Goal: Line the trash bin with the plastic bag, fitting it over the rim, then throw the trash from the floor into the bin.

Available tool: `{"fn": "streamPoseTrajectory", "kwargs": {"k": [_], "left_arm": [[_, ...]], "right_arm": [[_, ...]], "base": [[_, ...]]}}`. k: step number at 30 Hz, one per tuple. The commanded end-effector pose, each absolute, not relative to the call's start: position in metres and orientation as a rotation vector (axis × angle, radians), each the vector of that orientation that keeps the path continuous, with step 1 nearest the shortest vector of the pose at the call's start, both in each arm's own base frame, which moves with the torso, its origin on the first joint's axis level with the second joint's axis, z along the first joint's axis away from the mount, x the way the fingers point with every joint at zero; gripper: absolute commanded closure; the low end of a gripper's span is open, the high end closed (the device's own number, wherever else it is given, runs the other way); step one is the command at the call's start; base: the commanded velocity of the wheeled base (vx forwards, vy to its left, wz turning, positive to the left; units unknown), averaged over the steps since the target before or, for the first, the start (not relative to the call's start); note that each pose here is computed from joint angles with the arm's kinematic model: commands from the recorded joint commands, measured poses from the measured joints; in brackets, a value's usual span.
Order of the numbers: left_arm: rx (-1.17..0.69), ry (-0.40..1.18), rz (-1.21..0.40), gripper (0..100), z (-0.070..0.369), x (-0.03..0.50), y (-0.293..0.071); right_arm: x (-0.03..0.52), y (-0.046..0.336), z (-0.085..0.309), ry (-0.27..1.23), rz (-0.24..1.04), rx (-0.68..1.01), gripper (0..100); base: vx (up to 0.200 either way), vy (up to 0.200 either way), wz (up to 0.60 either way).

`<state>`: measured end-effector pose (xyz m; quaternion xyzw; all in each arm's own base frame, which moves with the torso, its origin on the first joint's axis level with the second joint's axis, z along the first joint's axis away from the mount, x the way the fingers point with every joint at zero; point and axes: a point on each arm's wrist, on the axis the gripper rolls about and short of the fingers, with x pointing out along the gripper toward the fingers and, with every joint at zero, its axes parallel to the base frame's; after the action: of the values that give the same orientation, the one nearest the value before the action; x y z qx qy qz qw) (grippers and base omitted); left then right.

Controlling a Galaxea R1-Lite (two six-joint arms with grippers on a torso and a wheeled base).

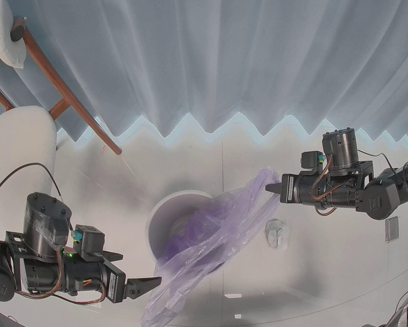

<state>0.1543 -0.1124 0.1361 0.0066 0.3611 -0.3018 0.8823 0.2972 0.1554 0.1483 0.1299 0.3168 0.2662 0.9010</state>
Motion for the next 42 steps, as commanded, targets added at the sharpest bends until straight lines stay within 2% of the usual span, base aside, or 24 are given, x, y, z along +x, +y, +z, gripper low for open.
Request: {"fn": "streamPoseTrajectory", "kwargs": {"k": [1, 18, 24, 42], "left_arm": [[0.014, 0.754, -0.639, 0, 0.133, 0.143, -0.104], [0.086, 0.838, -0.712, 0, 0.116, 0.142, -0.124], [0.155, 0.869, -0.695, 0, 0.105, 0.156, -0.129], [0.138, 0.848, -0.633, 0, 0.095, 0.182, -0.133]], "right_arm": [[0.301, 0.155, 0.146, 0.659, 0.544, 0.27, 100], [0.311, 0.159, 0.147, 0.649, 0.538, 0.282, 100], [0.313, 0.16, 0.151, 0.632, 0.544, 0.284, 100], [0.31, 0.16, 0.155, 0.621, 0.55, 0.284, 100]], "base": [[0.0, 0.0, 0.0], [0.0, 0.0, 0.0], [0.0, 0.0, 0.0], [0.0, 0.0, 0.0]]}}
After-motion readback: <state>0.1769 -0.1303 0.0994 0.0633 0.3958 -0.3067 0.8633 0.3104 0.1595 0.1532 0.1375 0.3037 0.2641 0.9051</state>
